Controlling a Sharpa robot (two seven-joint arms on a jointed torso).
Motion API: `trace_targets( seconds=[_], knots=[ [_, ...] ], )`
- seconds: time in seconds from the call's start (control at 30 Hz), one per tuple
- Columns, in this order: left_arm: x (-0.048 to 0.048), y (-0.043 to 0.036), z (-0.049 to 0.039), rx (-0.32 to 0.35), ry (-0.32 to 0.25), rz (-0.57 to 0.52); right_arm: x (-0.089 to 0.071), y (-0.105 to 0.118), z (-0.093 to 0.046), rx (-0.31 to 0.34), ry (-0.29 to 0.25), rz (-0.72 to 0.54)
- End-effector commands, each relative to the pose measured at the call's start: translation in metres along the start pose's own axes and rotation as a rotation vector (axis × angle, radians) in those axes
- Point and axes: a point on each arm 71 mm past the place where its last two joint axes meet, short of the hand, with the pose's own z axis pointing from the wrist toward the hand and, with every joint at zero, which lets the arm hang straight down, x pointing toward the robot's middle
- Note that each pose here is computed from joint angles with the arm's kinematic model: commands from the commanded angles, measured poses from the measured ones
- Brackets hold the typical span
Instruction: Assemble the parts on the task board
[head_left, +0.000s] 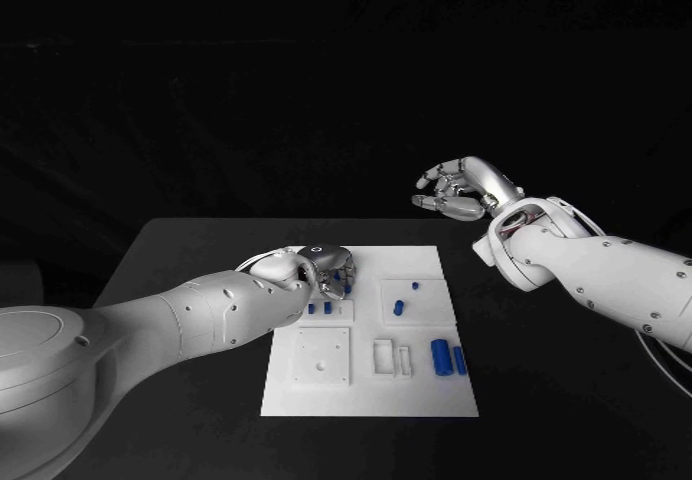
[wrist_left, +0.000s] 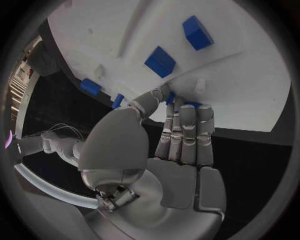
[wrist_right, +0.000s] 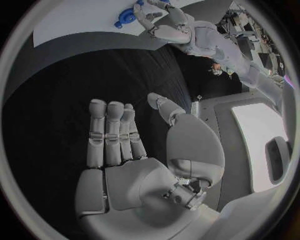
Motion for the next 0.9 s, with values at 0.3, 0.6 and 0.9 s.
trace_targets(
  seconds=[0.3,0.6,0.9],
  knots=[
    [0.0048,-0.0021,0.0016,0.008,0.029,-0.021,0.0009,0.0024,0.0004,-0.013,0.0,0.001],
    [0.0057,-0.0021,0.0033,0.003,0.041,-0.026,0.0015,0.0035,0.0006,-0.015,0.002,0.003],
    [0.0081,0.0006,0.0035,-0.011,0.056,-0.026,0.0014,0.0038,0.0004,-0.016,0.002,0.003]
  ],
)
